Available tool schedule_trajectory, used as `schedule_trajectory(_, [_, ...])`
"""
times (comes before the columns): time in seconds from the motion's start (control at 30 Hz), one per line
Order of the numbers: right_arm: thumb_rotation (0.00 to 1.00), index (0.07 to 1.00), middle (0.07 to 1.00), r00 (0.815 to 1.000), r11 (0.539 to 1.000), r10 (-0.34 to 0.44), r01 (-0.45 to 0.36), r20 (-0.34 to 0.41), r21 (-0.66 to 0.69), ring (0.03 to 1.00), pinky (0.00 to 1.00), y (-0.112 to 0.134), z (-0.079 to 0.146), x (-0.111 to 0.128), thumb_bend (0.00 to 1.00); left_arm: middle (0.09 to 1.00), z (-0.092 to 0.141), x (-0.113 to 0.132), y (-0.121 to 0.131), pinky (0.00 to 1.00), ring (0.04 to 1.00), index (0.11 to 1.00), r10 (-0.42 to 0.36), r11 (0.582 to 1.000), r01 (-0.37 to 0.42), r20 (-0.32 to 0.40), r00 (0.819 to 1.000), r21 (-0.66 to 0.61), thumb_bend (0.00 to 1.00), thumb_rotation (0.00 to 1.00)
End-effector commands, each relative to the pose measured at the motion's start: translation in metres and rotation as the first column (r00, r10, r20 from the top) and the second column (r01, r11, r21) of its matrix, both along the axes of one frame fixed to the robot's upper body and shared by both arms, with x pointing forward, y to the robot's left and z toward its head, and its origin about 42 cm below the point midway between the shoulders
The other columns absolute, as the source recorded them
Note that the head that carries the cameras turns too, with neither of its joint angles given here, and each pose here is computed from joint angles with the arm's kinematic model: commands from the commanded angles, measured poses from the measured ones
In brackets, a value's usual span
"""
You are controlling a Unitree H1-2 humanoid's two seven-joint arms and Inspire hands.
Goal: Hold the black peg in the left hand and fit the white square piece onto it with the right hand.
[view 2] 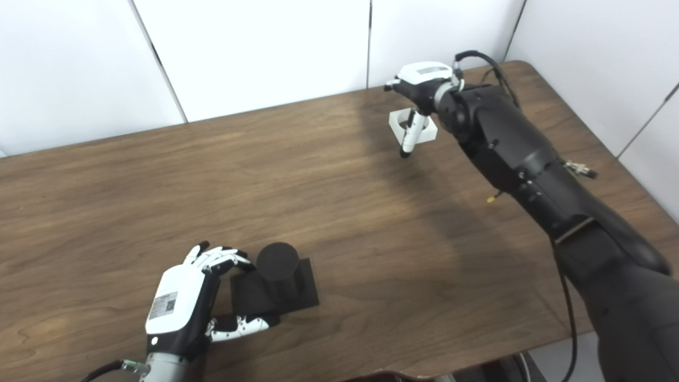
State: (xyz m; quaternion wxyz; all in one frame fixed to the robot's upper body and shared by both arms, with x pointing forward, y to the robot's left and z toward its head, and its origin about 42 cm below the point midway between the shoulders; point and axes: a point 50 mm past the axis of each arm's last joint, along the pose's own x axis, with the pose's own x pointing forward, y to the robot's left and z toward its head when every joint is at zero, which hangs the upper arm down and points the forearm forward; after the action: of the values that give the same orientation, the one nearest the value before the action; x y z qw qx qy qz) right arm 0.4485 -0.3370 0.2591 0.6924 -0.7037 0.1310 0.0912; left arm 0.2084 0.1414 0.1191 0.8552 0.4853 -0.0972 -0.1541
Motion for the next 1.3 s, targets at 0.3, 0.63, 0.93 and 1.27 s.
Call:
schedule_trajectory(0.3, [0.17,0.921,1.0,1.0,0.991,0.002,0.0,0.016,-0.131,1.0,1.0,0.001,0.033,0.027,0.96,0.761,-0.008,-0.003,0.002,0.96,0.834,0.488,-0.002,0.999,0.004,-0.04,0.999,0.033,0.51,0.05])
schedule_trajectory(0.63, [0.17,0.91,1.0,1.0,0.986,-0.022,0.02,-0.01,-0.166,1.0,1.0,-0.003,0.031,0.028,0.94,0.763,-0.006,-0.003,-0.001,0.96,0.835,0.488,-0.002,1.0,0.003,-0.041,0.999,0.027,0.51,0.05])
schedule_trajectory(0.93, [0.2,0.879,1.0,0.999,0.979,-0.028,0.022,-0.027,-0.204,1.0,1.0,-0.012,0.029,0.024,0.94,0.76,-0.005,-0.003,-0.003,0.96,0.833,0.487,-0.003,1.0,0.004,-0.04,0.999,0.028,0.51,0.05])
schedule_trajectory(1.27, [0.29,0.773,0.961,0.999,0.965,0.007,-0.018,-0.042,-0.261,1.0,0.97,-0.019,0.021,0.022,0.85,0.764,-0.005,-0.004,-0.003,0.95,0.836,0.488,-0.005,1.0,0.007,-0.043,0.999,0.027,0.51,0.05])
